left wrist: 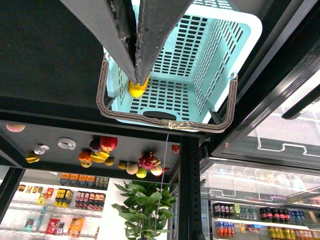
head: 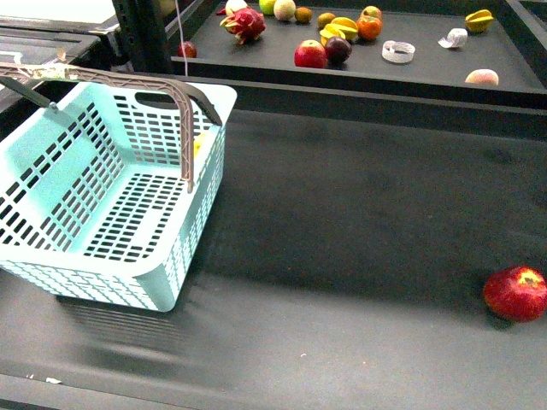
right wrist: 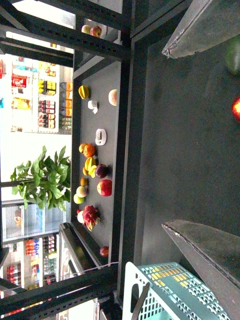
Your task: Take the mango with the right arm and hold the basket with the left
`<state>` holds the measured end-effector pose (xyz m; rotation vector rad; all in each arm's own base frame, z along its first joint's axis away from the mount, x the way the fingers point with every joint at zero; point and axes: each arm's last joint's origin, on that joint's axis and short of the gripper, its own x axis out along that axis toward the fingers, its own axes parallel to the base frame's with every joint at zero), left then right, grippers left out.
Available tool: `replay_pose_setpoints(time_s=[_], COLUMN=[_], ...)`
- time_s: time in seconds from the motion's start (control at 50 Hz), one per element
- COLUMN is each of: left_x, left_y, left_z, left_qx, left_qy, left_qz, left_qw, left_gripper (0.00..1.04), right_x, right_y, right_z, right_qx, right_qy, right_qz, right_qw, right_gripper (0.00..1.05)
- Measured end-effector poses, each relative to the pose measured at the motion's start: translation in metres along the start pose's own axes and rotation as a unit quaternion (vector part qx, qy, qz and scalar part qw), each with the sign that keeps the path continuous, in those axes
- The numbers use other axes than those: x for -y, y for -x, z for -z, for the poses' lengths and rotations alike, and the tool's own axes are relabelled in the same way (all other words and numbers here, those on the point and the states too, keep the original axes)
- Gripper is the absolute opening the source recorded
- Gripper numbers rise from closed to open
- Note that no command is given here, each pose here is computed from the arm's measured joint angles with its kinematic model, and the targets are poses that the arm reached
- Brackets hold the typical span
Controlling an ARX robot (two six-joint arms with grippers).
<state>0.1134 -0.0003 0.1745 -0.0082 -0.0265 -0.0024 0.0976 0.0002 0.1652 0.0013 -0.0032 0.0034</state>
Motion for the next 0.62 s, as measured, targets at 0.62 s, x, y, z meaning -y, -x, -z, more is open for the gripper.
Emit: replay_pose_setpoints(time_s=[0.62], left_x=[0.000], left_y=[0.017], left_z=[0.003], left_qx=[-0.003], left_qy=[0.000], left_qz=[0.000], left_qw=[1.000], left_gripper=[0.02], right_x=[0.000], right_y=[0.000], right_z=[0.000], right_qx=[0.000], right_qy=[0.000], right_qz=[0.000], right_qw=[1.000], right_gripper=[0.96])
